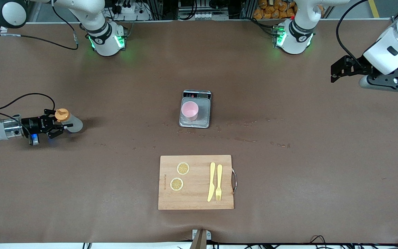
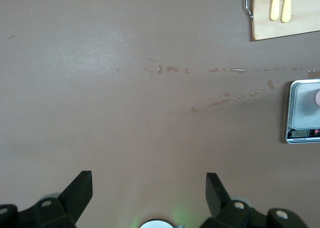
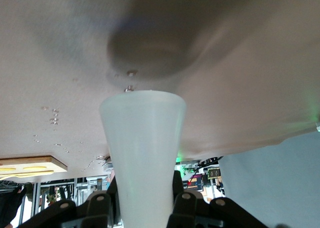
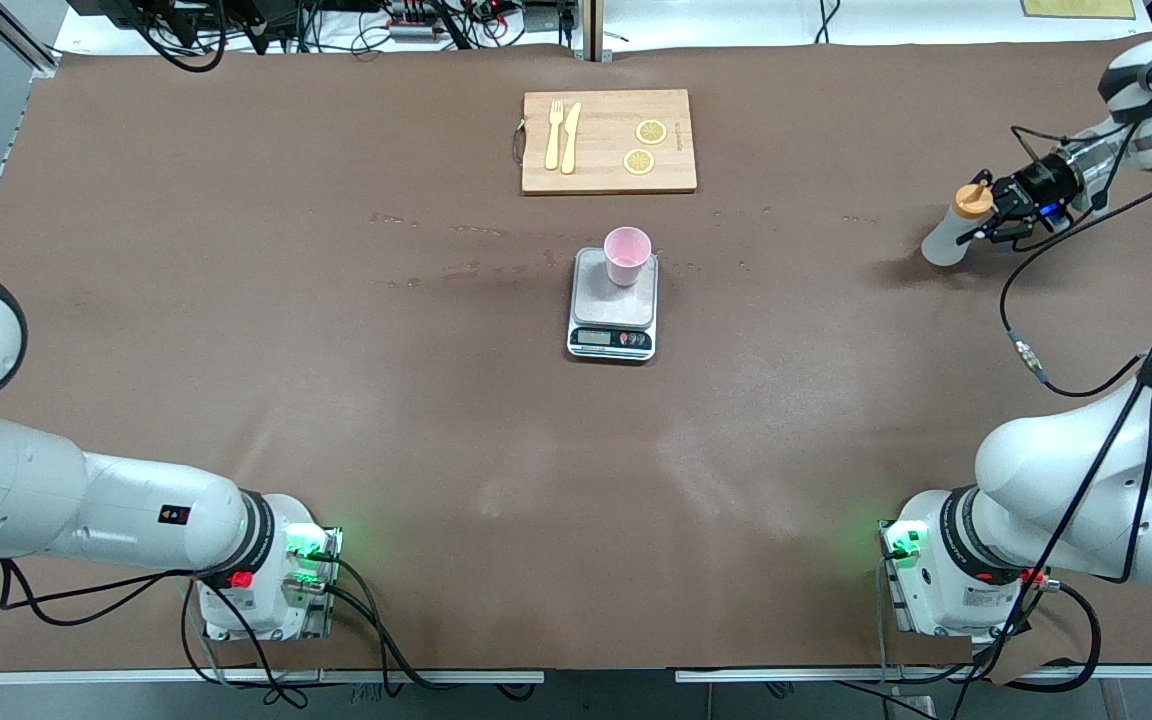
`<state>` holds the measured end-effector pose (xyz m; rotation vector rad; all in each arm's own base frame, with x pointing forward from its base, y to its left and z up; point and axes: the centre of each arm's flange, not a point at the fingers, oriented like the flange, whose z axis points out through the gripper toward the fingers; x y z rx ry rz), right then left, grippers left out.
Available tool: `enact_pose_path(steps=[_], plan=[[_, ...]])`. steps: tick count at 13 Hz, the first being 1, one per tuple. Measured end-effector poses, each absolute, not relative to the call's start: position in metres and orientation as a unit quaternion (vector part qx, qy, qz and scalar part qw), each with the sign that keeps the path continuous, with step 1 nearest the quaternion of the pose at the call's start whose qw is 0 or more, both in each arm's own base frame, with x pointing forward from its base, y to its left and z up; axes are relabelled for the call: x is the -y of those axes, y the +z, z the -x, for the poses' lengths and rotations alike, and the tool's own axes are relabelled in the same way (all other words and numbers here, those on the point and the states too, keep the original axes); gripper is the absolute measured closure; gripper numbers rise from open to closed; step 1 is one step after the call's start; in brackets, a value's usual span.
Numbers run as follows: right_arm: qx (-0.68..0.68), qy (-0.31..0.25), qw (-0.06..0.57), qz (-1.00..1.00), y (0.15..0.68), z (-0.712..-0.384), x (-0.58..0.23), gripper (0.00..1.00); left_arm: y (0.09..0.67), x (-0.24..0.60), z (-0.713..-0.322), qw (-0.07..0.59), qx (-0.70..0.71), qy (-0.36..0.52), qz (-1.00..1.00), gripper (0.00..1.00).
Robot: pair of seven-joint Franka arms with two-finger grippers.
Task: Add sauce to pink cup with both arms
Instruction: 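Carry the bottle with the right gripper back to its spot, then set the bottle upright on the table and open the right gripper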
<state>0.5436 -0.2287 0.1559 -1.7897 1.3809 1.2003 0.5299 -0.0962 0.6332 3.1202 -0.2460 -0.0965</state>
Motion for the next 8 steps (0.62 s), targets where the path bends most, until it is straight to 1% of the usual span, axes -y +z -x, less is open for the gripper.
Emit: enact_pose_path(steps=[2,4,5,6,7,8], plan=[[-0.515,0.451,0.307,0.661,0.141,-0.536,0.237,0.58,0.634,0.096,-0.53,0.005,0.078,-0.029,-0.996,0.0],[-0.518,0.453,0.318,0.653,0.134,-0.532,0.241,0.52,0.634,0.096,-0.53,0.005,0.078,-0.028,-0.997,0.0],[-0.519,0.454,0.322,0.649,0.131,-0.532,0.241,0.52,0.634,0.096,-0.53,0.005,0.078,-0.028,-0.997,0.0],[-0.519,0.455,0.33,0.645,0.129,-0.533,0.239,0.45,0.634,0.096,-0.531,0.005,0.078,-0.028,-0.997,0.0],[-0.519,0.455,0.335,0.641,0.128,-0.534,0.238,0.45,0.634,0.095,-0.531,0.005,0.078,-0.028,-0.997,0.0],[-0.519,0.455,0.337,0.64,0.127,-0.534,0.237,0.38,0.634,0.094,-0.531,0.005,0.077,-0.028,-0.997,0.0]])
